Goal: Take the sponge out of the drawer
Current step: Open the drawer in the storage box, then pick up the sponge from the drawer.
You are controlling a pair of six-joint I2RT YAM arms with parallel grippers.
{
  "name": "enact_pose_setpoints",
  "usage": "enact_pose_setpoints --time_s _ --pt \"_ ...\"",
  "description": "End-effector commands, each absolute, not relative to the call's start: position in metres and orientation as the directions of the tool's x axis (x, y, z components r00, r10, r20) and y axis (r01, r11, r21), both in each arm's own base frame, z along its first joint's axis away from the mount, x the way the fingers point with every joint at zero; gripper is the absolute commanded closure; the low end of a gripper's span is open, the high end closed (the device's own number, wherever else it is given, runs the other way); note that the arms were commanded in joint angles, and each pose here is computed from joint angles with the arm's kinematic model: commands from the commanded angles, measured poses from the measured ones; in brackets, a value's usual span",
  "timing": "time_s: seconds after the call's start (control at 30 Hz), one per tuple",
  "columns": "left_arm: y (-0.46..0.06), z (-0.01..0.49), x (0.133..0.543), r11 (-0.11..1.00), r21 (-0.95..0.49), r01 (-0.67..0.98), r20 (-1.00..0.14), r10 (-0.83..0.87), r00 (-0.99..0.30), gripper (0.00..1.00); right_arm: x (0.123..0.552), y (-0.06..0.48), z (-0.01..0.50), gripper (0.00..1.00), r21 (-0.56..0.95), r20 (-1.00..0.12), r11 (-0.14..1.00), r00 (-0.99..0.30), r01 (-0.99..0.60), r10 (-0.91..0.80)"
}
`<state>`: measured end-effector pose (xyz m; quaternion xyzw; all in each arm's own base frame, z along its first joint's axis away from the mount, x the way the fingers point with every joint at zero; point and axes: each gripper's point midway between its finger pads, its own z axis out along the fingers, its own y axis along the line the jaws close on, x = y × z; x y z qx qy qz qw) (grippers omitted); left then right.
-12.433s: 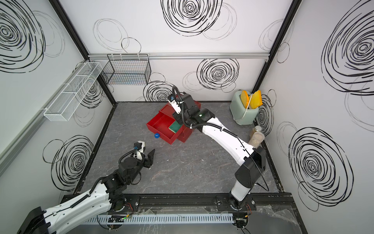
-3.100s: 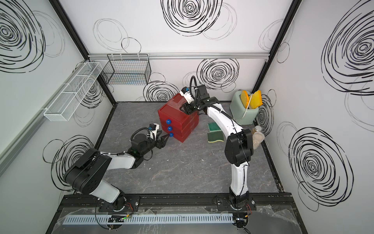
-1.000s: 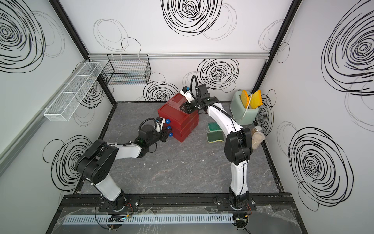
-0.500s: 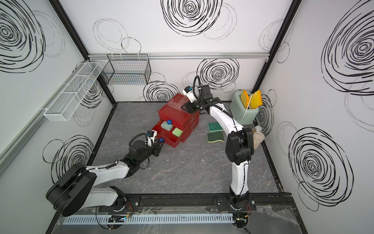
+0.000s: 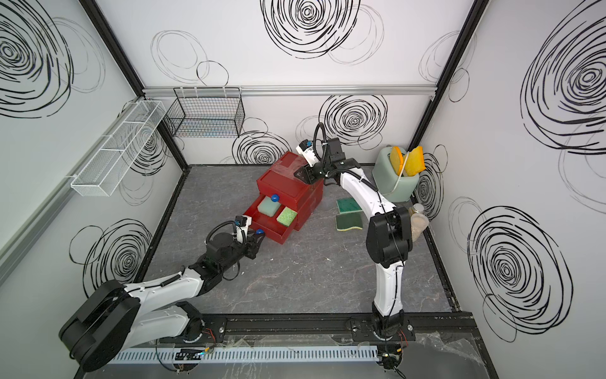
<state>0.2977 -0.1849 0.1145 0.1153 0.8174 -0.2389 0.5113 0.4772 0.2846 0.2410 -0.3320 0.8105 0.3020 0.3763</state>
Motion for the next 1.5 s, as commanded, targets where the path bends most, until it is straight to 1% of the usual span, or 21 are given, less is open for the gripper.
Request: enact_pose_setpoints --time_s 0.0,0.07,0.17,0.33,0.43,0.5,0.57,0.63,0.73,0.83,0.93,1.07,1.3,1.47 --pt "-0.194 0.116 0.291 0.834 -0.294 0.467 -0.884 -0.052 -0.464 0.52 0.471 0.27 0.199 0.62 0.273 -0.716 0.645 -0.599 -0.714 -0.36" --pt "-0.195 0.11 0.29 0.836 -0.292 0.464 -0.872 -0.033 -0.488 0.42 0.472 0.27 0.201 0.61 0.267 -0.717 0.647 -0.595 -0.715 -0.362" --pt "-0.194 0.108 0.286 0.837 -0.292 0.463 -0.868 -0.029 -0.495 0.36 0.475 0.269 0.208 0.59 0.247 -0.734 0.651 -0.578 -0.717 -0.357" --pt "-0.188 0.112 0.279 0.84 -0.291 0.459 -0.87 -0.033 -0.492 0.34 0.487 0.272 0.238 0.59 0.221 -0.774 0.651 -0.537 -0.726 -0.335" --pt "-0.183 0.118 0.27 0.84 -0.291 0.458 -0.877 -0.043 -0.478 0.34 0.494 0.274 0.27 0.58 0.179 -0.812 0.65 -0.484 -0.739 -0.326" --pt "-0.177 0.127 0.266 0.845 -0.294 0.447 -0.889 -0.07 -0.452 0.34 0.495 0.276 0.299 0.58 0.136 -0.847 0.645 -0.426 -0.752 -0.318" --pt "-0.166 0.133 0.267 0.863 -0.292 0.413 -0.902 -0.104 -0.42 0.33 0.49 0.281 0.332 0.58 0.086 -0.883 0.639 -0.356 -0.764 -0.306" --pt "-0.157 0.135 0.268 0.879 -0.287 0.381 -0.908 -0.123 -0.401 0.34 0.476 0.29 0.358 0.57 0.037 -0.903 0.622 -0.293 -0.782 -0.315" --pt "-0.144 0.143 0.27 0.896 -0.293 0.333 -0.914 -0.16 -0.372 0.33 0.444 0.311 0.374 0.57 -0.057 -0.9 0.589 -0.214 -0.806 -0.38" --pt "-0.121 0.151 0.276 0.927 -0.303 0.221 -0.918 -0.222 -0.329 0.33 0.411 0.335 0.364 0.57 -0.119 -0.868 0.547 -0.181 -0.829 -0.463" --pt "-0.096 0.16 0.281 0.935 -0.334 0.117 -0.916 -0.293 -0.275 0.33 0.383 0.353 0.336 0.56 -0.167 -0.812 0.521 -0.183 -0.837 -0.554" --pt "-0.074 0.174 0.286 0.932 -0.357 0.063 -0.916 -0.335 -0.221 0.32 0.355 0.369 0.295 0.56 -0.222 -0.732 0.498 -0.194 -0.838 -0.653" --pt "-0.066 0.164 0.293 0.915 -0.403 0.027 -0.889 -0.384 -0.248 0.32 0.324 0.377 0.245 0.57 -0.252 -0.636 0.462 -0.215 -0.85 -0.741" --pt "-0.066 0.163 0.294 0.913 -0.406 0.032 -0.888 -0.386 -0.251 0.32 0.329 0.368 0.219 0.57 -0.295 -0.561 0.468 -0.245 -0.833 -0.791"
